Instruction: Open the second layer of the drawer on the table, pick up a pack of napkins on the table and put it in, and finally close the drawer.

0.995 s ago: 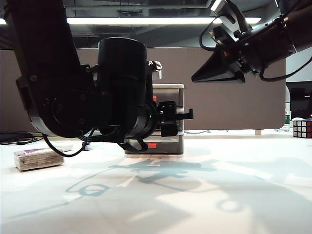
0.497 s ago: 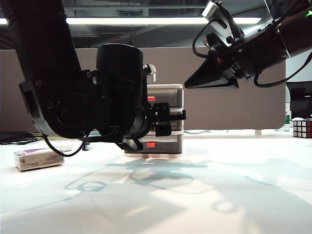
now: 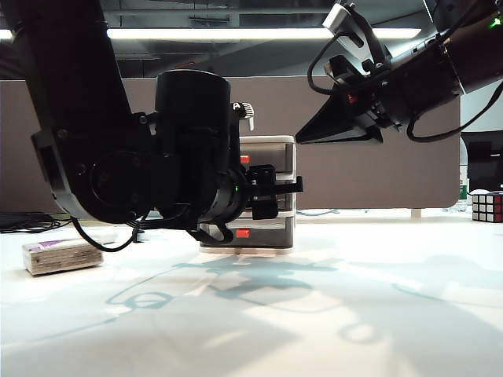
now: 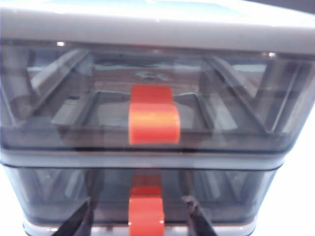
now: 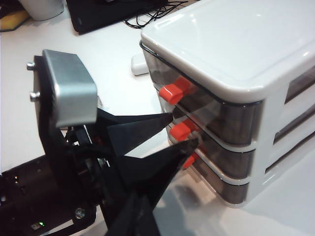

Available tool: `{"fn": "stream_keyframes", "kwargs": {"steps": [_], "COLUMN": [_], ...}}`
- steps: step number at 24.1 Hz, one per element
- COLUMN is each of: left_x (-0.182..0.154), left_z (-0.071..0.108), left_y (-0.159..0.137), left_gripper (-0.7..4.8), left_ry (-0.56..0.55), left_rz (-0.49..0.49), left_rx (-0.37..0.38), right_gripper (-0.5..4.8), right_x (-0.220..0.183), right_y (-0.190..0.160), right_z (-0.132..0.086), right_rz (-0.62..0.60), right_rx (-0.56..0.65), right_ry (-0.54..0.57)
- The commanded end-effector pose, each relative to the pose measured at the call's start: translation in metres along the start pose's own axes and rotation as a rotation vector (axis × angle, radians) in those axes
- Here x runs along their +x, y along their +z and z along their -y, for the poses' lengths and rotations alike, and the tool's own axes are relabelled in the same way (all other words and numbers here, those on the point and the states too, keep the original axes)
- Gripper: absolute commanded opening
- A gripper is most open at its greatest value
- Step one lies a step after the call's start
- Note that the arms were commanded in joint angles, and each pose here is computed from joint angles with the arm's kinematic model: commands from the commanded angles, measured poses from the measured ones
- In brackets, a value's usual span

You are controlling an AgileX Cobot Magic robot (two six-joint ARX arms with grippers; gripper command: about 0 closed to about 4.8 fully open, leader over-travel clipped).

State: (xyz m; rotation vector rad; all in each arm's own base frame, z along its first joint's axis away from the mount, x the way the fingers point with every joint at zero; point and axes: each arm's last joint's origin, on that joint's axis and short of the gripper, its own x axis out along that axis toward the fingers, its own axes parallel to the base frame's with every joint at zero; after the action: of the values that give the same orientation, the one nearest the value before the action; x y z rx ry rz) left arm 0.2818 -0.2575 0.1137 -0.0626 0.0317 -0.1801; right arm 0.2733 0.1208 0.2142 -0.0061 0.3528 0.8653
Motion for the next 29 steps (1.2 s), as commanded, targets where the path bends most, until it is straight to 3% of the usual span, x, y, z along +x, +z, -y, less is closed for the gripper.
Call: {"fn": "stream_keyframes", "kwargs": {"steps": [1, 13, 17, 29], "left_x": [0.001, 0.001, 0.001, 0.000], "left_z": [0.001, 0.001, 0.001, 0.000], "left_y": [0.003, 0.003, 0.003, 0.002], "left_gripper": [1.73, 1.05, -0.05, -0.06], "left_ry": [-0.005, -0.005, -0.005, -0.005], "left_rz": [0.014, 0.014, 0.013, 0.013], "left_rx": [-0.013, -0.013, -0.012, -0.012], "right_gripper": [-0.05, -0.05, -0.05, -0.05], "right_x": [0.000, 0.000, 0.000, 0.015], "right_y": [0.004, 0.004, 0.004, 0.013], "right_z": [0.000, 0.000, 0.000, 0.008], "right_rz": [0.018, 0.018, 0.019, 0.084], "right_rx": [-0.013, -0.013, -0.014, -0.052], "right_ry": [0.001, 0.001, 0.000, 0.003]}}
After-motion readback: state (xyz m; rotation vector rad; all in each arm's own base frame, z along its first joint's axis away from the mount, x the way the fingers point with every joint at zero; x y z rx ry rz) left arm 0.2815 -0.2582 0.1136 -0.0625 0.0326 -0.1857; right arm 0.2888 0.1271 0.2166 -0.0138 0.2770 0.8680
